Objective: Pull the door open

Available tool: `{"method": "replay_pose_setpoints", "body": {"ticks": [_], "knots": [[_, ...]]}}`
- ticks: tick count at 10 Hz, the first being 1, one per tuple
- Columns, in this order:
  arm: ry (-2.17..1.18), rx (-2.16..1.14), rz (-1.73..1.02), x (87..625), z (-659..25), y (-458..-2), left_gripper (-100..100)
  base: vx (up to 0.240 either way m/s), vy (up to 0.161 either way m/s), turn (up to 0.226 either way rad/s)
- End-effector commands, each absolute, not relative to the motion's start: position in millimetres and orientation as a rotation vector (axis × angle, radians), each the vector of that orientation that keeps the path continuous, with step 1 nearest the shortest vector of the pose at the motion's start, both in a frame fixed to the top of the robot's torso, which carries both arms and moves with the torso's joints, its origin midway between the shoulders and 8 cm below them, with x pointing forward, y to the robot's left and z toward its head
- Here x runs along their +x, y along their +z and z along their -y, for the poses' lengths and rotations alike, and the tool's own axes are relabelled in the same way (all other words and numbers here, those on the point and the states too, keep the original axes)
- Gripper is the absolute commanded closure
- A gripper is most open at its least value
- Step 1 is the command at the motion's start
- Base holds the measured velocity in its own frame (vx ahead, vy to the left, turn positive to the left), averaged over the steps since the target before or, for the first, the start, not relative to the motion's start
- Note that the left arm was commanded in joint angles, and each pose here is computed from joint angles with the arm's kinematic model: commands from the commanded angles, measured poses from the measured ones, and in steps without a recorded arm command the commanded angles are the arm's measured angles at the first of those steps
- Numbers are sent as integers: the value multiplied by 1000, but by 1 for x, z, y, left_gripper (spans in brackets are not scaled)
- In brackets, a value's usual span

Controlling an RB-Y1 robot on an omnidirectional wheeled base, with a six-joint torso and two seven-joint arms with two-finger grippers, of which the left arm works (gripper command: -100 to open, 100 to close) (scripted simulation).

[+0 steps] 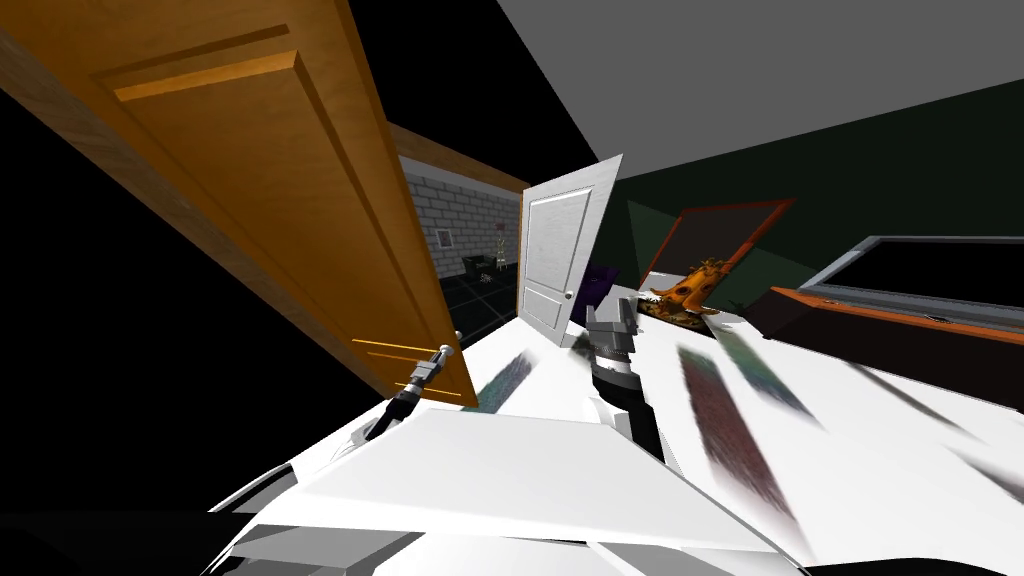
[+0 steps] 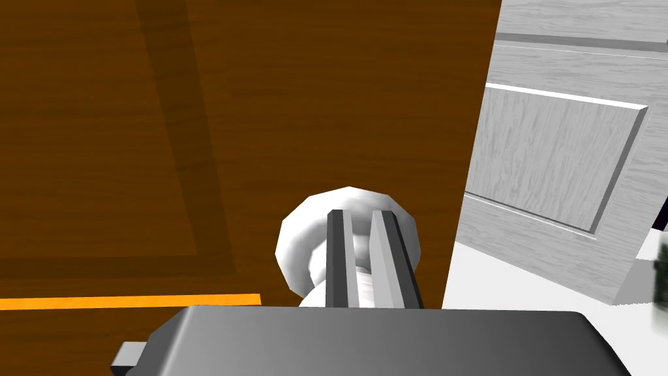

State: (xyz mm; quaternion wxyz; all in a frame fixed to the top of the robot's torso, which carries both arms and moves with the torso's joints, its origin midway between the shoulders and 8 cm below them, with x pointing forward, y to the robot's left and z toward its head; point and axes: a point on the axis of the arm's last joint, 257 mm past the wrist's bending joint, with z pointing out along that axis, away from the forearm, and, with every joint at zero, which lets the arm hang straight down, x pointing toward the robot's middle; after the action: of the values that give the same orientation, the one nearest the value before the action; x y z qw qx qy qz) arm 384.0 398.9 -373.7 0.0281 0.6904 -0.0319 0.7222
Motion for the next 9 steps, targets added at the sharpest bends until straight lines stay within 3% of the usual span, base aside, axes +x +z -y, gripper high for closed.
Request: {"method": "replay_pose_setpoints", "body": {"ticks": [1, 3, 6, 9], "knots": [[2180, 2176, 93, 373, -396, -391, 100, -25, 10, 4], [2227, 2119, 113, 377, -399, -376, 100, -73, 26, -92], [2208, 2124, 125, 368, -401, -380, 100, -184, 64, -128], [2203, 2126, 129, 365, -401, -381, 100, -54, 23, -10]]}}
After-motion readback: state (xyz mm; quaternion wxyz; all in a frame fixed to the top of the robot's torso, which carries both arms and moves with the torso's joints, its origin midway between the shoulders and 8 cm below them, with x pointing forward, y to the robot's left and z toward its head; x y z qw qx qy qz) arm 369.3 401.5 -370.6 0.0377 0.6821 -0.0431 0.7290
